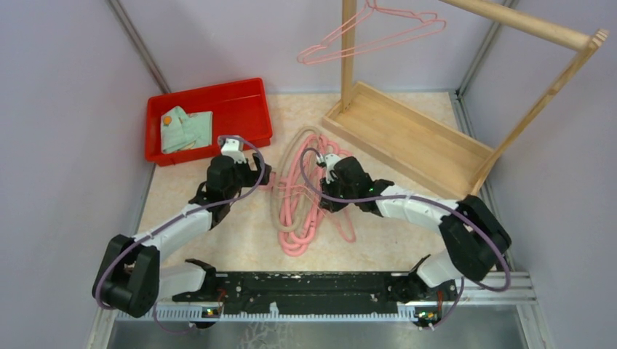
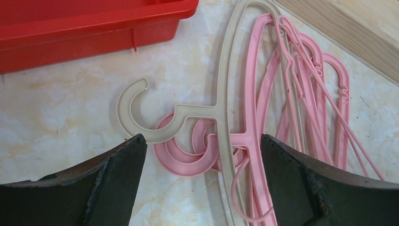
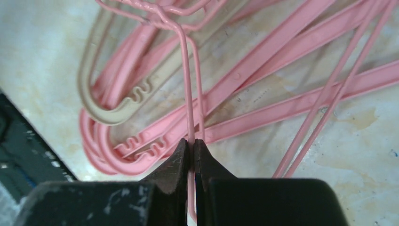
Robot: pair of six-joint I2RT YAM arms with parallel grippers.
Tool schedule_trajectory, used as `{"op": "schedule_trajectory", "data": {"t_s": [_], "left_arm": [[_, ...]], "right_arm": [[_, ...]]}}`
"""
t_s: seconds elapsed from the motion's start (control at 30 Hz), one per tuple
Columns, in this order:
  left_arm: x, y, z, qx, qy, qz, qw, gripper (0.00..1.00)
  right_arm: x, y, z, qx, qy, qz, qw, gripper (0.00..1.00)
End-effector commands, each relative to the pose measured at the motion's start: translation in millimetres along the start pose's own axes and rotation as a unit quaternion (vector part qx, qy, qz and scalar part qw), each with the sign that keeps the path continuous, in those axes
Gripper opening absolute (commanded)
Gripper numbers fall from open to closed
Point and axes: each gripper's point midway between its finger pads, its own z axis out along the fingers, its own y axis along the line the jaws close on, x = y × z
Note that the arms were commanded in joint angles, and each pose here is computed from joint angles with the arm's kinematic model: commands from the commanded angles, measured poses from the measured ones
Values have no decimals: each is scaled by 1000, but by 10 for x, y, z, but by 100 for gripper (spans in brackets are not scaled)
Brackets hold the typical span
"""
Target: Organize the hangers
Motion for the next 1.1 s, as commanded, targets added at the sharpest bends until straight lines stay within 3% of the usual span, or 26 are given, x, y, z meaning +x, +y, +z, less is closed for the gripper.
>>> {"op": "schedule_trajectory", "data": {"t_s": [0.0,0.1,0.17,0.53,0.77,1.07], "left_arm": [[-132,-5,-43,-3,-18,1,1000,96],[-145,-23,-53,1,-19,-1,1000,95],[-159,-33,-58,2,-20,-2,1000,95],[-206,-22,-102,-2,-25,-1,1000,95],[-245,-21,-162,-1,-33,-2,999,95],[-263,-68,-147,9,-31,-4,999,95]], "right_arm": [[-678,372,-478,-50,-94,-19,994,5],[-699,415,-548,-58,-99,-19,993,9],[-661,415,-533,-60,-95,-11,994,0],[-903,568,-910,-81,-164,18,983,0],[-1243,217,-1644,39,-278,62,958,0],[-1265,-230,-2409,148,-360,118,914,0]]}}
